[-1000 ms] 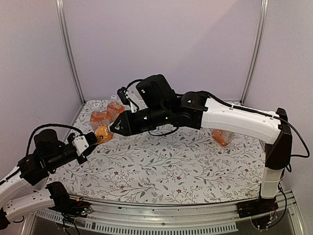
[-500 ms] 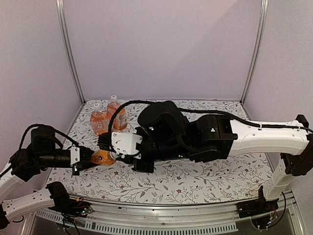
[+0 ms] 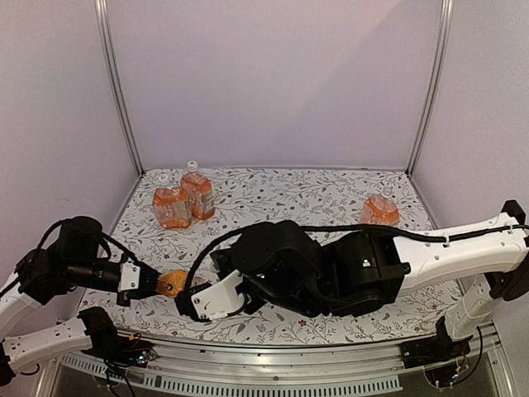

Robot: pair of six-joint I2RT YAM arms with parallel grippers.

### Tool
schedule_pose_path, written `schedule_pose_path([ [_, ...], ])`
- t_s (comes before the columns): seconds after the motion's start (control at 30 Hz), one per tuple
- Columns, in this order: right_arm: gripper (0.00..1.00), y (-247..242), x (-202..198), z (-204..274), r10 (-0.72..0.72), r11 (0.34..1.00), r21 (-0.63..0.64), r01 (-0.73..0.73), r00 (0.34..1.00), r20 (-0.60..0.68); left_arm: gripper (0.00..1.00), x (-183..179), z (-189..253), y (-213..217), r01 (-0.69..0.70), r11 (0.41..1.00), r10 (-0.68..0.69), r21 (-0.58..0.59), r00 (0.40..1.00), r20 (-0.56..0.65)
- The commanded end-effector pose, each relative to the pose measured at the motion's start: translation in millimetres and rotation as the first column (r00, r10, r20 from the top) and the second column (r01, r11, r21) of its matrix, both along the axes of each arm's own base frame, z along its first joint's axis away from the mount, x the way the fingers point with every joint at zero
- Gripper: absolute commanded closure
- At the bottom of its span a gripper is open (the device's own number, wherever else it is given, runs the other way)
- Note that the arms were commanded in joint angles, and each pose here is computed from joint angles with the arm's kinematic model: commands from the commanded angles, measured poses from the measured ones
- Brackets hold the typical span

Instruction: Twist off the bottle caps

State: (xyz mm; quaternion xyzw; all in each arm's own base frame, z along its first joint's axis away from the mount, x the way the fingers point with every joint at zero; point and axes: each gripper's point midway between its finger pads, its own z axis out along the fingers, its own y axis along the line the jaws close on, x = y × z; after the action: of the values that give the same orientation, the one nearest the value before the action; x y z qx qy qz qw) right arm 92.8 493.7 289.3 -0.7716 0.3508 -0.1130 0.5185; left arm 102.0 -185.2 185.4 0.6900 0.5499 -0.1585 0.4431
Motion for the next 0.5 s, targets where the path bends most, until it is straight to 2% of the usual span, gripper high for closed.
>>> schedule_pose_path([
  [0.0,1.0,-19,46,43,-0.244,0.951,0.188,0.247,0.969,-0.041,0.75,13,14,1,-0.07,0.997,0.071,-0.038,0.997,0.038],
  [0.1,1.0,-54,96,29,-0.422,0.866,0.185,0.464,0.878,-0.226,0.75,31,26,1,-0.163,0.981,0.17,-0.101,0.983,0.063],
  [0.17,1.0,-84,132,6,-0.531,0.723,0.169,0.67,0.695,-0.486,0.75,42,36,1,-0.22,0.964,0.232,-0.152,0.97,0.069],
  [0.2,1.0,-103,150,-10,-0.584,0.651,0.117,0.75,0.593,-0.555,0.74,47,40,2,-0.243,0.954,0.259,-0.175,0.963,0.07],
  [0.23,1.0,-122,166,-26,-0.621,0.528,0.073,0.846,0.444,-0.646,0.74,50,43,3,-0.26,0.946,0.278,-0.191,0.958,0.072],
  [0.3,1.0,-158,186,-64,-0.681,0.343,-0.061,0.937,0.203,-0.703,0.74,53,47,3,-0.272,0.939,0.293,-0.21,0.953,0.073],
  [0.37,1.0,-179,194,-107,-0.697,0.201,-0.202,0.959,-0.005,-0.717,0.74,53,46,4,-0.277,0.938,0.297,-0.209,0.952,0.071],
  [0.43,1.0,-188,194,-141,-0.693,0.131,-0.305,0.943,-0.133,-0.709,0.74,52,44,5,-0.277,0.938,0.297,-0.208,0.953,0.068],
  [0.47,1.0,-191,194,-152,-0.689,0.105,-0.332,0.938,-0.172,-0.704,0.74,52,42,5,-0.278,0.938,0.296,-0.205,0.953,0.065],
])
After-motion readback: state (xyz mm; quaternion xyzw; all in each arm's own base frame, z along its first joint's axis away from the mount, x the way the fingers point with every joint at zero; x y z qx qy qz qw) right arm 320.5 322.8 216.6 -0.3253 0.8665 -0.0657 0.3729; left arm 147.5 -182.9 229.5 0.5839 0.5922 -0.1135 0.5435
